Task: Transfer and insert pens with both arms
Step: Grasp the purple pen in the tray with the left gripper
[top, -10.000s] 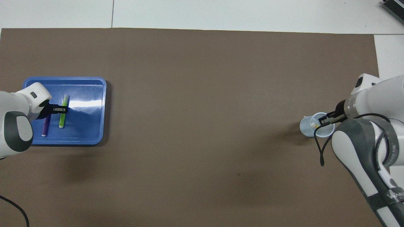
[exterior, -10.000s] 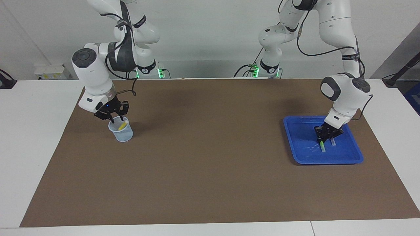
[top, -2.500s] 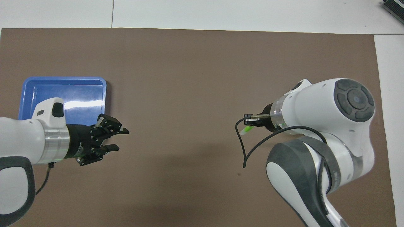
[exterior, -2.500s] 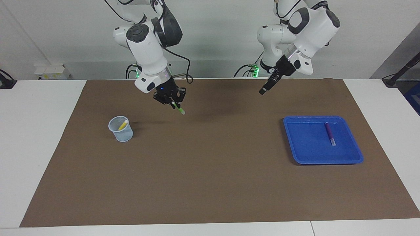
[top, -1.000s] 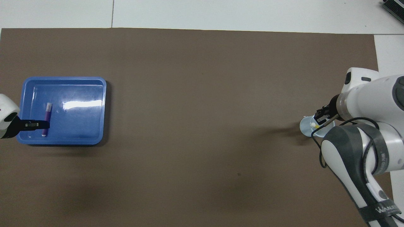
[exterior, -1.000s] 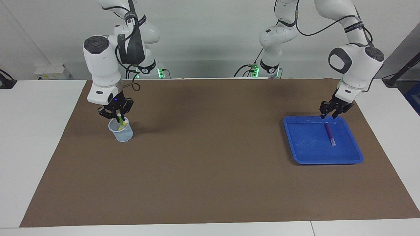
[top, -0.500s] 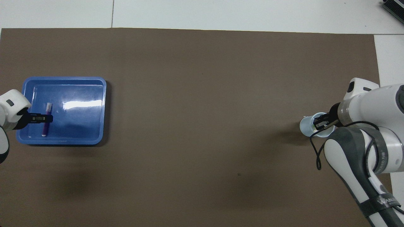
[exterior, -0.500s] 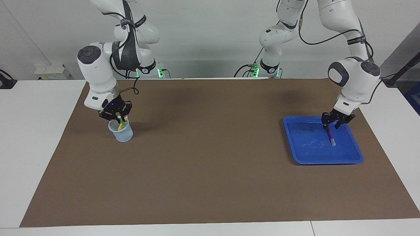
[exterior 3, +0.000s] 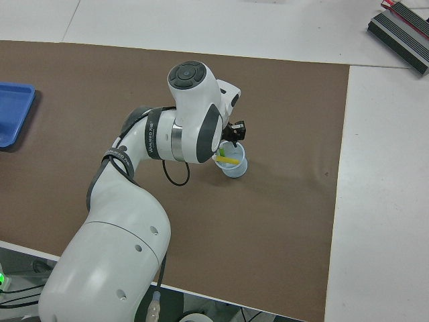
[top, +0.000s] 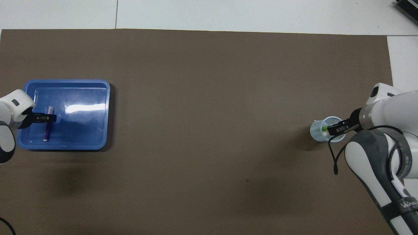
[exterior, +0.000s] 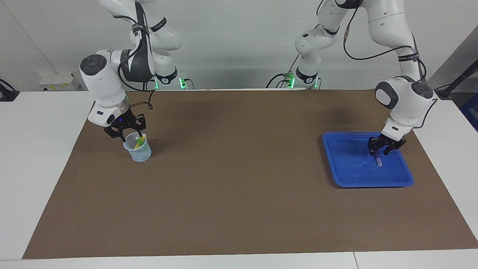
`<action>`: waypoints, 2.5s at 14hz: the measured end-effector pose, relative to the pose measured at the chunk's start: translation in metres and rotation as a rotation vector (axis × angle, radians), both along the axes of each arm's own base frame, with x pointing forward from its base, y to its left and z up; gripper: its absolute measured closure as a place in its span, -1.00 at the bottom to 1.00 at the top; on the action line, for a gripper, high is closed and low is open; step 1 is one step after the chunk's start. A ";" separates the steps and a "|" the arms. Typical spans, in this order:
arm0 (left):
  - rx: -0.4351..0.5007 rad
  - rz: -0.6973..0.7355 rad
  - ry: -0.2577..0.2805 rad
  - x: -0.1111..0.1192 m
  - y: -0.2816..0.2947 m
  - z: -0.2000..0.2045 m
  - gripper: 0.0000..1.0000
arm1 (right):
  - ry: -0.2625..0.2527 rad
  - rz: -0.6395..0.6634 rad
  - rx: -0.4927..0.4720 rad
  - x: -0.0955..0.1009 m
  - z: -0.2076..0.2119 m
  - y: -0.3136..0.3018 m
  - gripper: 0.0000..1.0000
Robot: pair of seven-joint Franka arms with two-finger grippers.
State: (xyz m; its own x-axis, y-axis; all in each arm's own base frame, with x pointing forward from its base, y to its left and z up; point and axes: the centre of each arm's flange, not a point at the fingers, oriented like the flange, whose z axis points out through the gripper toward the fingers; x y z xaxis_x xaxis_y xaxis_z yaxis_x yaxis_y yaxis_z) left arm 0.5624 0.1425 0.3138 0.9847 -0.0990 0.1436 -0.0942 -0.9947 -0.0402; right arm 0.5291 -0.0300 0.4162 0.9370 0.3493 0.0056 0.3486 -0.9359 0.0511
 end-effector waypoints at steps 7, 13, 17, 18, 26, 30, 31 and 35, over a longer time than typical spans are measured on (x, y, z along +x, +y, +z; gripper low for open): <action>-0.003 -0.009 -0.007 0.003 0.001 -0.016 -0.20 | -0.036 -0.026 0.038 0.007 0.014 0.000 -1.00; 0.000 -0.031 -0.012 0.004 -0.001 -0.015 0.67 | -0.051 -0.087 0.148 0.013 0.029 0.023 -1.00; 0.000 -0.031 -0.011 0.005 -0.001 -0.014 0.67 | -0.040 -0.181 0.164 0.013 0.031 0.061 -1.00; -0.001 -0.026 -0.011 0.005 -0.001 -0.014 0.67 | -0.036 -0.216 0.169 0.012 0.031 0.075 -1.00; -0.047 0.120 0.109 0.030 -0.046 0.023 0.67 | 0.014 -0.503 0.295 0.006 0.033 0.129 -1.00; -0.081 0.249 0.152 0.031 -0.084 0.053 0.67 | 0.039 -0.607 0.347 0.003 0.035 0.153 -1.00; -0.113 0.300 0.161 0.030 -0.095 0.064 0.67 | 0.040 -0.628 0.361 0.003 0.035 0.156 -1.00; -0.300 0.577 0.190 0.020 -0.132 0.110 0.67 | 0.072 -0.738 0.459 0.005 0.038 0.163 -1.00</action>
State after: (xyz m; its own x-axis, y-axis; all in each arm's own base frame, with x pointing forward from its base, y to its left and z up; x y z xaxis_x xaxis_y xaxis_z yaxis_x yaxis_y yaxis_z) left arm 0.5821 0.0103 0.4233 0.8789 0.4668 -0.0983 0.4768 -0.8536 0.2100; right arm 0.5339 0.1332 0.4540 0.9264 -0.3697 -0.0711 -0.3673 -0.8464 -0.3856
